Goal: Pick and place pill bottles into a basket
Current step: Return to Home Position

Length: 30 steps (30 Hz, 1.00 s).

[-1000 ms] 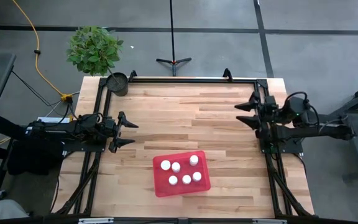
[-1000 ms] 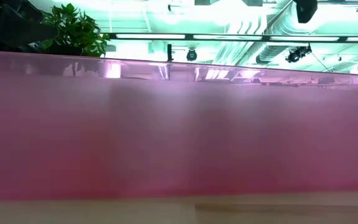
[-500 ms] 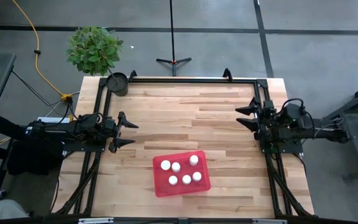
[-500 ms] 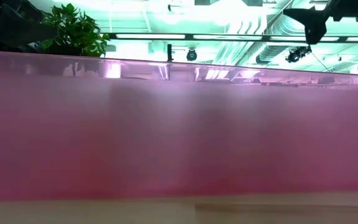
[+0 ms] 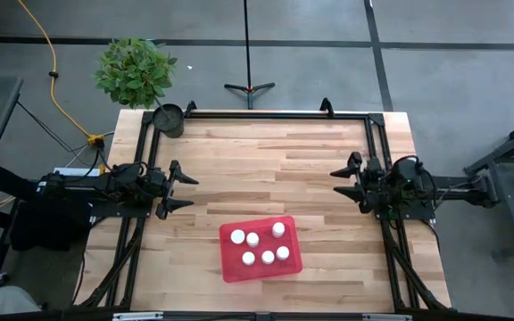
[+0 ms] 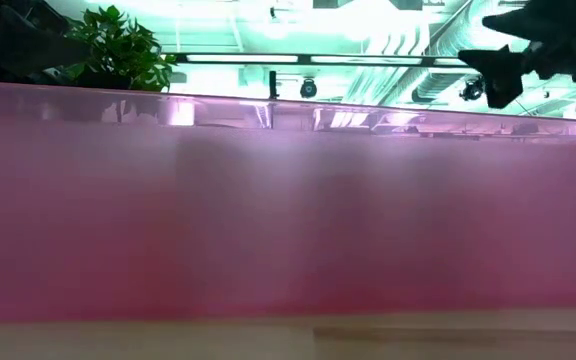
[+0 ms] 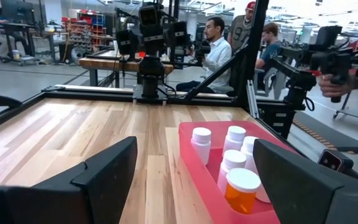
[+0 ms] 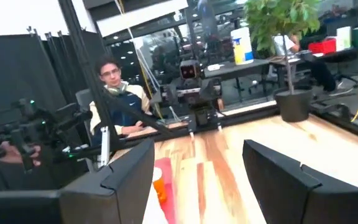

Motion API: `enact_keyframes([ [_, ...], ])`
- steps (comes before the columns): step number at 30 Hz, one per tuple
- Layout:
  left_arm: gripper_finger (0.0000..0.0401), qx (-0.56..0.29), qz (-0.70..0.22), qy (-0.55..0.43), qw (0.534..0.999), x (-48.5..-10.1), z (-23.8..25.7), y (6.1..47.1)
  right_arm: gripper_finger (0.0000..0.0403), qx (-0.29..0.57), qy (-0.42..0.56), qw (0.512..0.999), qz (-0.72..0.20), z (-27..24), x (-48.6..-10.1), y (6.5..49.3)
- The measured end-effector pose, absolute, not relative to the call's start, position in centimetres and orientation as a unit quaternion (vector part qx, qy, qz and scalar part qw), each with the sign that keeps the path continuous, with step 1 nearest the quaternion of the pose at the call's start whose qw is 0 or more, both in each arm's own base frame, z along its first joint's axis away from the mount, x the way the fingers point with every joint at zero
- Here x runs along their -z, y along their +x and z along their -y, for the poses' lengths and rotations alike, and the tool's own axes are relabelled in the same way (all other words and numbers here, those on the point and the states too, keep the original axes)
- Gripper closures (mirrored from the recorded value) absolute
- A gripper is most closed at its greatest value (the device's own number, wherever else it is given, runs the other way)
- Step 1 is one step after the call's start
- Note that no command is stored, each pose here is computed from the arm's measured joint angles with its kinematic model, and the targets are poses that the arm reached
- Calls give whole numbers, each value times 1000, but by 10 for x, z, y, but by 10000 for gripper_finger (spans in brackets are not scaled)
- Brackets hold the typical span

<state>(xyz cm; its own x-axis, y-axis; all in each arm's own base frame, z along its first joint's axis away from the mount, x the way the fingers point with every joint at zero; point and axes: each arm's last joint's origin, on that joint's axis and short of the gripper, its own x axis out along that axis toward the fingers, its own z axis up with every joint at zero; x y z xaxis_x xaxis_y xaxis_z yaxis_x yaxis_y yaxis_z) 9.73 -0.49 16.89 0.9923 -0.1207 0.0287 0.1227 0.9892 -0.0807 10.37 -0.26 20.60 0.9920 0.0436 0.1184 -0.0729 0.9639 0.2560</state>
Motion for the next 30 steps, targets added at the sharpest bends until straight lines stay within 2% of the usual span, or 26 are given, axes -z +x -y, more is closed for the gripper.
enact_keyframes([
  [7, 48, 71, 13, -41, 997, -169, 5, 97, 167, -69, 134, 988, 38, 0, -199, 99],
  [30, 48, 87, 17, -42, 995, -170, 6, 97, 167, -31, 100, 994, 3, 2, -181, 93],
])
